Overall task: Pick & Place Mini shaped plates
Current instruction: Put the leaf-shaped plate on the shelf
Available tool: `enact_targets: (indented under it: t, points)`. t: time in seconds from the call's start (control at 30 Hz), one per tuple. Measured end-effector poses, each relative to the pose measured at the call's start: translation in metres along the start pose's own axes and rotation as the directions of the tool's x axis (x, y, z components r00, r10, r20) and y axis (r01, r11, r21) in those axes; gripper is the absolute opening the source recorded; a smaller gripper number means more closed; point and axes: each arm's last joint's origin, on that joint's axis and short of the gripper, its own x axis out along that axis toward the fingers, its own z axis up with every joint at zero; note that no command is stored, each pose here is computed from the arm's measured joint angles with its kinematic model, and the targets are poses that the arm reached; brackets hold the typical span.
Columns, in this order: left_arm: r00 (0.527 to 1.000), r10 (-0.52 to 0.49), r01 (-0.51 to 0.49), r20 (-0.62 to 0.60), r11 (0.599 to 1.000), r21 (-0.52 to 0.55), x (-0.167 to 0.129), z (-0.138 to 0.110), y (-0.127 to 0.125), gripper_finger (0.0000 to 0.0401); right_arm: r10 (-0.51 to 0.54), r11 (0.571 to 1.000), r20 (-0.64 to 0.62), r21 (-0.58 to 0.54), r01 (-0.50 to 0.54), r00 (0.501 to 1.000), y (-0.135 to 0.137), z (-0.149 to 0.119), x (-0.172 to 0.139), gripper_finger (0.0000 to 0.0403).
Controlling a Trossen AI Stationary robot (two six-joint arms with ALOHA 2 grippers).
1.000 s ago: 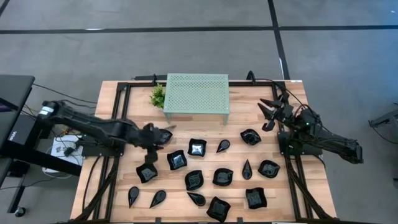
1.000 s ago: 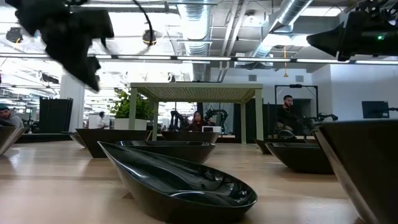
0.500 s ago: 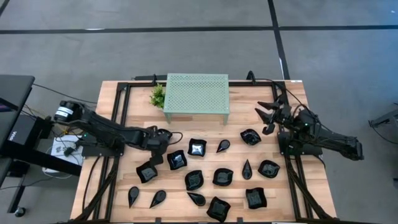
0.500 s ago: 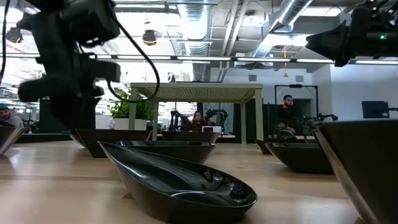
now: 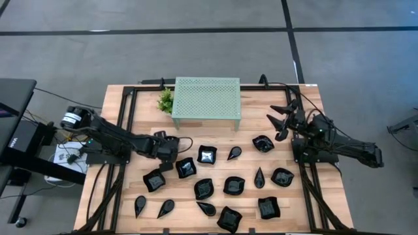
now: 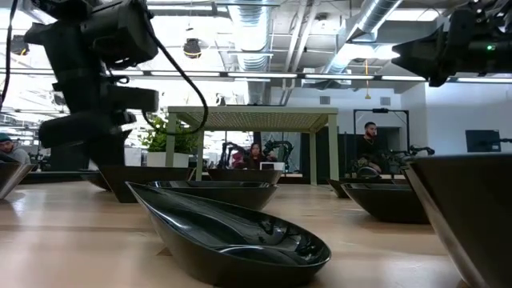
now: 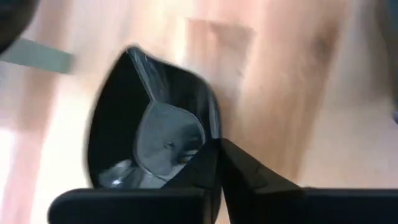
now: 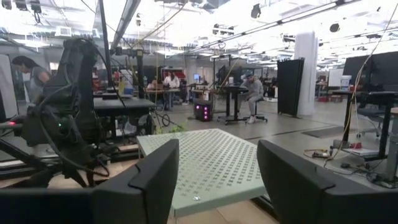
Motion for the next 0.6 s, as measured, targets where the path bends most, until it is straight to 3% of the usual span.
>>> enact_targets:
  t: [0.13,0.27,0.37,0.47,0.6]
  points:
    - [0.99,-0.043,0.051,0.135,0.997,-0.053,-0.028,0.021,0.0,0.0006,0.0,0.999,0.012,0.044,0.0,1.0,0.0,0.001,0.0,0.02]
    - [0.951,-0.106,0.131,0.291,0.989,-0.066,-0.068,0.046,-0.003,0.0005,-0.001,0.999,0.018,0.044,0.0,1.0,0.0,0.002,0.0,0.019]
    - [0.912,-0.161,0.167,0.377,0.986,0.017,-0.096,0.06,-0.005,0.0005,-0.001,0.999,0.024,0.045,0.0,1.0,0.0,0.002,0.0,0.0183]
    - [0.878,-0.147,0.09,0.456,0.986,0.143,-0.118,0.07,0.001,0.0006,-0.003,0.999,0.036,0.047,0.002,0.999,0.0,0.004,0.0,0.0176]
    - [0.867,0.017,-0.136,0.498,0.97,0.202,-0.124,0.08,0.03,0.0006,-0.003,0.999,0.036,0.047,0.002,0.999,0.0,0.004,0.0,0.0169]
